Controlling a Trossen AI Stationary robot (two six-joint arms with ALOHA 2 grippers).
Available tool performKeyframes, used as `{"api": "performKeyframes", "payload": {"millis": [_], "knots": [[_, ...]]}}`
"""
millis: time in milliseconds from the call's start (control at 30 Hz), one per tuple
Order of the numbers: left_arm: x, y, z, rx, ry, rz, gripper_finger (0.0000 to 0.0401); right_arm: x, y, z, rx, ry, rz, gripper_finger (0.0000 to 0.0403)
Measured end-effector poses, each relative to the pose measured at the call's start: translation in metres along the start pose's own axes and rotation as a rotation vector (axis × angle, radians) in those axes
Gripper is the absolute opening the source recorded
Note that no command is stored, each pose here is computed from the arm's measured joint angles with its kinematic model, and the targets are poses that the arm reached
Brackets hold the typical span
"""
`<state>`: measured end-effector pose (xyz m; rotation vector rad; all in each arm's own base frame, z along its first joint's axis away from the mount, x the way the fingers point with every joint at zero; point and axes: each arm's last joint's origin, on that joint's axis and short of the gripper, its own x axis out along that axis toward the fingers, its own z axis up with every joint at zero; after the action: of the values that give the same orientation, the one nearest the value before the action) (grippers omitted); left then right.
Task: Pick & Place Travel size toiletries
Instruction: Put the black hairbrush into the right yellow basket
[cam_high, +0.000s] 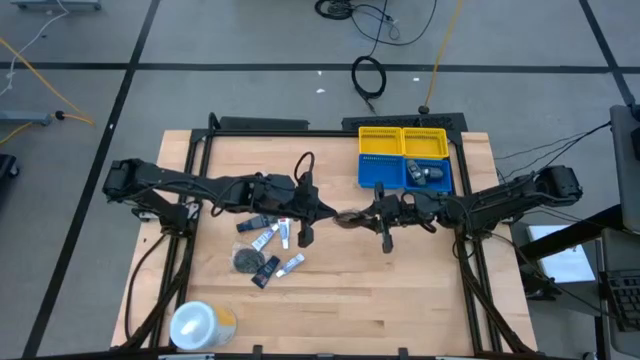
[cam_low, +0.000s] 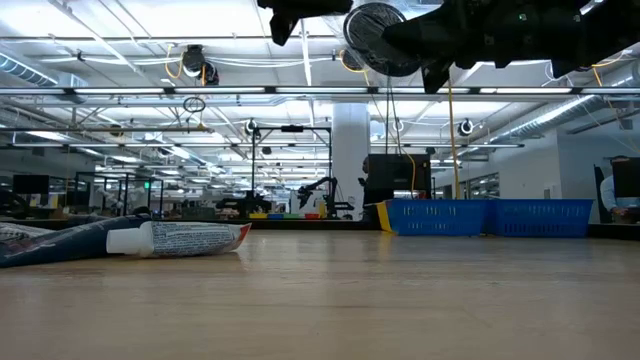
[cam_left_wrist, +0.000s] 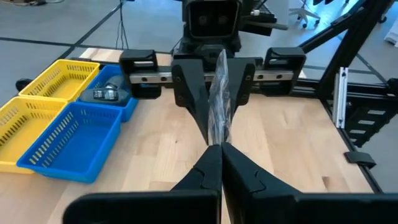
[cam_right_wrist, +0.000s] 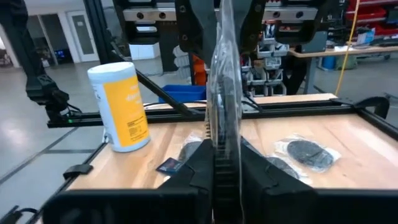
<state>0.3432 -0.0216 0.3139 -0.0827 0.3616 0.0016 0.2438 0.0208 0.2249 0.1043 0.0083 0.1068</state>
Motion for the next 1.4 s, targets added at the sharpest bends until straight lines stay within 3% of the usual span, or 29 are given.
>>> {"api": "performKeyframes", "payload": {"millis": [300,567,867,1200,1400], "knots": [[0.0,0.004,0.0,-0.005,-0.013,0.109,0.0064,0.0,0.0,-0.001,0.014,0.009,0.006,0.0021],[0.0,0.003,0.0,-0.004,-0.01,0.116,0.0127,-0.004,-0.005,-0.002,0.009,0.058,-0.042,0.0021],[0.0,0.003,-0.001,-0.004,-0.001,0.105,0.0148,-0.033,-0.02,0.003,-0.034,0.214,-0.315,0.0021],[0.0,0.002,-0.001,-0.011,0.0,0.082,0.015,-0.072,-0.04,0.008,-0.177,0.352,-0.756,0.0021],[0.0,0.002,-0.001,-0.035,-0.001,0.082,0.015,-0.085,-0.061,0.002,-0.255,0.497,-0.95,0.0021]]}}
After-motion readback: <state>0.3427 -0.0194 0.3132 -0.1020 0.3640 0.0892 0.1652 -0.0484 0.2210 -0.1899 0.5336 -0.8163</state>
